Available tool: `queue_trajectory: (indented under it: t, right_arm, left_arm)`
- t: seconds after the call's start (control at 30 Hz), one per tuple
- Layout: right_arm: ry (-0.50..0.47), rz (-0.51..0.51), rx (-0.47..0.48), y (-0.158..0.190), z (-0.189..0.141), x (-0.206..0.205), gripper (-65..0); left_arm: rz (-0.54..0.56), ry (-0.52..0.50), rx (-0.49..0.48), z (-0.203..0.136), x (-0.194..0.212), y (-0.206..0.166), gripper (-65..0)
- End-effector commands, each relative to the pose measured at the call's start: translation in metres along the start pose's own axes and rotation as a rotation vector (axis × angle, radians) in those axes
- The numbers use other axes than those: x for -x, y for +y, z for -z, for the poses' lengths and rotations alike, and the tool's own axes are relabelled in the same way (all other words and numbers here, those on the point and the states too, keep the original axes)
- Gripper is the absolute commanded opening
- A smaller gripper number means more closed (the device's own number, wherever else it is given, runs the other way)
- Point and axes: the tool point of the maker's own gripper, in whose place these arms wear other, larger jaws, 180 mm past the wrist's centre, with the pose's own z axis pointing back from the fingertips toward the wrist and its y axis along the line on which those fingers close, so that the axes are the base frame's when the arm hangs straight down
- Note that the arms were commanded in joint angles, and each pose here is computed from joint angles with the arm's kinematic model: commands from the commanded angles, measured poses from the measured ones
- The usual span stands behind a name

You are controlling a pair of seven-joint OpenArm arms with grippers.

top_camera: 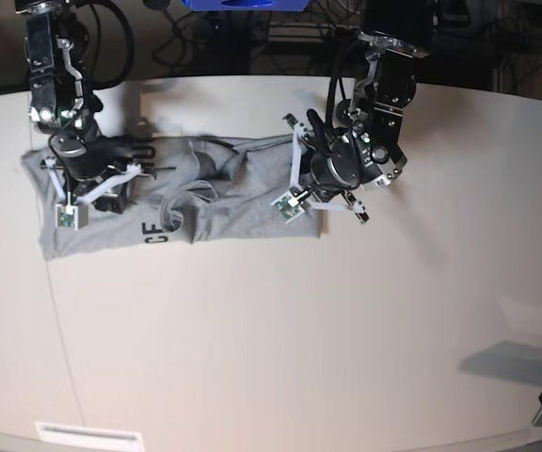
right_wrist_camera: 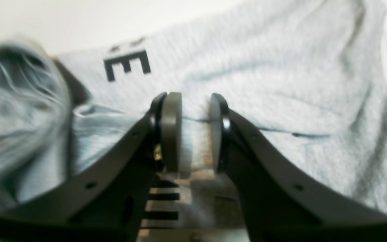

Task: Fold the T-shirt properly
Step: 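Release the right gripper and press the folded layers flat with both grippers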

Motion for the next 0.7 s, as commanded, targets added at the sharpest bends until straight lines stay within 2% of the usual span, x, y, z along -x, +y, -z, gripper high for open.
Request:
queue_trajectory:
  t: [0.0, 0.2, 0.4, 0.53, 0.67]
  right_arm:
    - [-0.062, -0.008, -0.018, 0.006, -0.004, -0.019, -50.5]
    - [-0.117, -0.019, -0.072, 0.026, -0.021, -0.034, -50.5]
    - [-0.057, -0.076, -0.22, 0.082, -0.025, -0.008, -50.5]
    - [-0.047, -0.115, -0.31, 0.115, -0.028, -0.004, -50.5]
    - [-0.068, -0.137, -0.349, 0.131, -0.027, -0.013, -50.6]
  left_arm:
    - [0.019, 0.001, -0.015, -0.001, -0.002, 0.008, -65.0]
    - [0.028, -0.005, -0.054, -0.01, -0.002, 0.021, -65.0]
    - [0.018, -0.082, -0.182, -0.045, -0.015, 0.053, -65.0]
    - [0.001, -0.083, -0.188, -0.047, -0.012, 0.057, -65.0]
    - [-0.029, -0.096, -0.206, -0.053, -0.01, 0.064, -65.0]
